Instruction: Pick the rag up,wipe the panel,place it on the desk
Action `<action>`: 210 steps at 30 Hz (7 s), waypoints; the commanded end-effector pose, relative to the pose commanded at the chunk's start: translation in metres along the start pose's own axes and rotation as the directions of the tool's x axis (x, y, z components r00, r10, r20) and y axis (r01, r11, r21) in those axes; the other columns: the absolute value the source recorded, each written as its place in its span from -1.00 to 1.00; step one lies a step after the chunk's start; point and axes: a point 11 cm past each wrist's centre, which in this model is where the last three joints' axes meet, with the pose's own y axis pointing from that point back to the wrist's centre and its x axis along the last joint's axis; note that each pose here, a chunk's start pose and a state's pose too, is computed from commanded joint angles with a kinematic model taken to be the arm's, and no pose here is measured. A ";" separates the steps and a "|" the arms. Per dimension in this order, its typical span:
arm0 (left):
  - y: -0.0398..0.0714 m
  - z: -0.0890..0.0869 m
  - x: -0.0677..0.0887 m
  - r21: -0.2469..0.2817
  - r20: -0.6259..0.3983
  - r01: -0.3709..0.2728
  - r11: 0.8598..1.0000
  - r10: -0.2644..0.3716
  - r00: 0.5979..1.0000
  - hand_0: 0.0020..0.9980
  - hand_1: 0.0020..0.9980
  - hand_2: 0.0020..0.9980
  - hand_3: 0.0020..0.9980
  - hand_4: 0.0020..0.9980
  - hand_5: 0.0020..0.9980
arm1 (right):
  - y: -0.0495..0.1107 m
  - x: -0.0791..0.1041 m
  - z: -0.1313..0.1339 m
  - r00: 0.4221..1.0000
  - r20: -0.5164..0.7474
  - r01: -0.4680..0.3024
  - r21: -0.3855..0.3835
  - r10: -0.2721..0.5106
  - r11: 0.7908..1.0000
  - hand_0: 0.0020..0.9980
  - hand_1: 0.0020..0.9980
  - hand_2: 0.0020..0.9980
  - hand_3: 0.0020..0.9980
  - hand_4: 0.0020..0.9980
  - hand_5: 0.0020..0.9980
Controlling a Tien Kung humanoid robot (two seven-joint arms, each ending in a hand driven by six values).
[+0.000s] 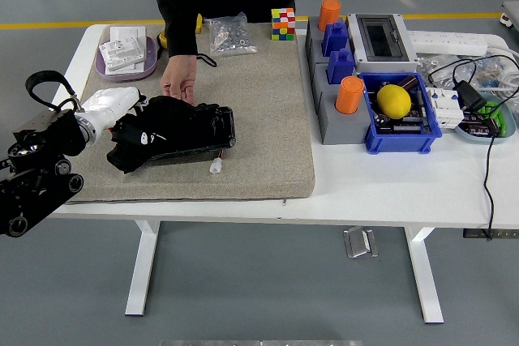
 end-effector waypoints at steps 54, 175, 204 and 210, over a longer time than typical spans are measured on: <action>0.001 -0.009 0.014 0.020 0.004 -0.030 0.999 0.030 1.000 -0.56 -0.70 -0.08 -0.20 -0.39 -1.00 | 0.001 0.005 -0.002 1.000 0.000 -0.008 0.005 0.008 1.000 0.39 0.32 0.37 0.19 0.92 -0.12; 0.005 -0.012 0.016 0.021 0.139 -0.008 1.000 0.005 0.990 -0.56 -0.70 -0.07 -0.19 -0.29 -1.00 | 0.000 0.002 0.005 1.000 -0.006 -0.002 -0.009 0.002 1.000 0.39 0.31 0.37 0.19 0.93 -0.15; 0.019 -0.076 0.034 0.161 0.138 -0.073 0.984 0.051 0.989 -0.56 -0.70 -0.08 -0.19 -0.29 -1.00 | 0.000 -0.001 0.006 1.000 0.009 0.003 -0.007 -0.003 1.000 0.39 0.31 0.37 0.19 0.94 -0.14; 0.023 -0.096 0.039 0.208 0.110 -0.097 0.973 0.075 0.991 -0.56 -0.70 -0.08 -0.19 -0.30 -1.00 | 0.000 0.000 0.004 1.000 0.012 0.002 -0.002 -0.002 1.000 0.40 0.31 0.37 0.19 0.95 -0.13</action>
